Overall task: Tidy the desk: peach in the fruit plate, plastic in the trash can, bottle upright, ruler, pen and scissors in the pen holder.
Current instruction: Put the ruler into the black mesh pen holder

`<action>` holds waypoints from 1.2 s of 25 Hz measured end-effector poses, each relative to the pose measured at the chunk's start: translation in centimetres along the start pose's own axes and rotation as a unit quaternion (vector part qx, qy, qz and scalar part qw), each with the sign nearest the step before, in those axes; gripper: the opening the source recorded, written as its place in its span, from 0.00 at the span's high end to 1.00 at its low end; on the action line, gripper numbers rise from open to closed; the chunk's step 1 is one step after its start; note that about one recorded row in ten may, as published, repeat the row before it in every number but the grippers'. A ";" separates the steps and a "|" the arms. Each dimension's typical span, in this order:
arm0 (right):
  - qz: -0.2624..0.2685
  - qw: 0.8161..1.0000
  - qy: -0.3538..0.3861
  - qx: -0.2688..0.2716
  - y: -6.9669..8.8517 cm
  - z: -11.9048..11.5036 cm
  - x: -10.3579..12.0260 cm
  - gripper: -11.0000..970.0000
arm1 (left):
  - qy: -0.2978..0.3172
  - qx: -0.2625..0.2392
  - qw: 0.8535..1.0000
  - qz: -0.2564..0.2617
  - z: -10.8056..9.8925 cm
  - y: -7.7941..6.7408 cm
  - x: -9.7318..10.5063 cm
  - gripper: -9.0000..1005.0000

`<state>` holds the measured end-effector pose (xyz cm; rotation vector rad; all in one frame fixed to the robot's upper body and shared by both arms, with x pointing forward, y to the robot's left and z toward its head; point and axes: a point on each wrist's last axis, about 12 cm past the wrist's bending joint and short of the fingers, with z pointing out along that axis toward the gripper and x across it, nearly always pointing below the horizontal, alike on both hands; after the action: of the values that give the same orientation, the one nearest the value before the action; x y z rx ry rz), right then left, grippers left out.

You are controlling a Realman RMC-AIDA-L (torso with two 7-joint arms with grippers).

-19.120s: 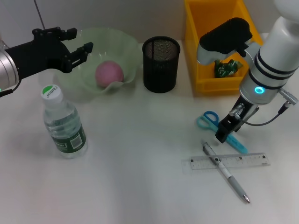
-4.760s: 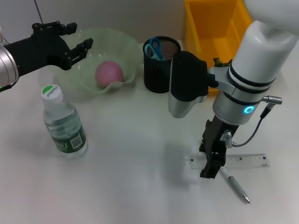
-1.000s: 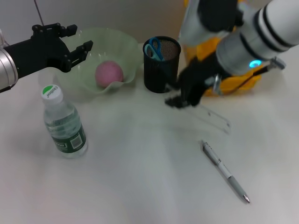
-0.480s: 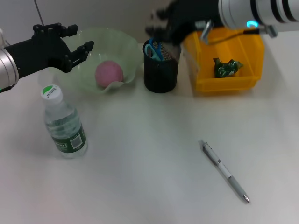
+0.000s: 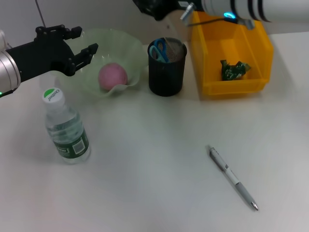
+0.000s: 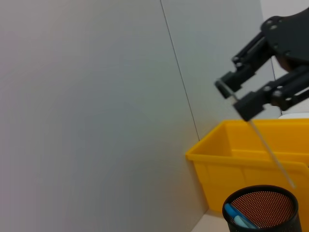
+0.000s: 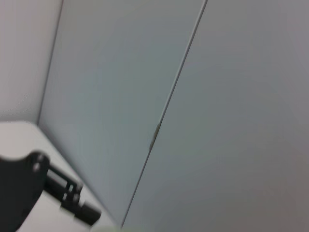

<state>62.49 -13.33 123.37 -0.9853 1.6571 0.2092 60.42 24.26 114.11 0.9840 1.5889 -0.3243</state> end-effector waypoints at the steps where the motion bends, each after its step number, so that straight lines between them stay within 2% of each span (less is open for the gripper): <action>1: 0.001 1.000 -0.008 0.005 0.0 0.2 -0.1 0.59 | 0.000 0.000 1.000 0.001 0.0 0.0 0.0 0.50; 6: 0.016 0.999 -0.041 0.025 0.1 1.5 0.4 0.59 | 0.000 0.000 1.000 0.004 0.0 0.0 0.0 0.50; 13: 0.040 0.998 -0.028 0.029 0.1 3.0 2.0 0.59 | -0.001 0.001 1.000 0.005 0.1 0.0 -0.1 0.50; 23: 0.055 0.998 -0.014 0.029 0.5 3.4 3.4 0.59 | 0.002 -0.002 1.000 0.006 0.0 0.1 0.0 0.50; 30: 0.049 0.998 -0.011 0.046 0.5 3.8 4.1 0.55 | 0.001 -0.001 1.000 0.005 0.0 0.1 0.0 0.50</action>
<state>64.85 -12.73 118.30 -0.8312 1.6828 0.2076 60.52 24.31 114.14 0.9908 1.5857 -0.3141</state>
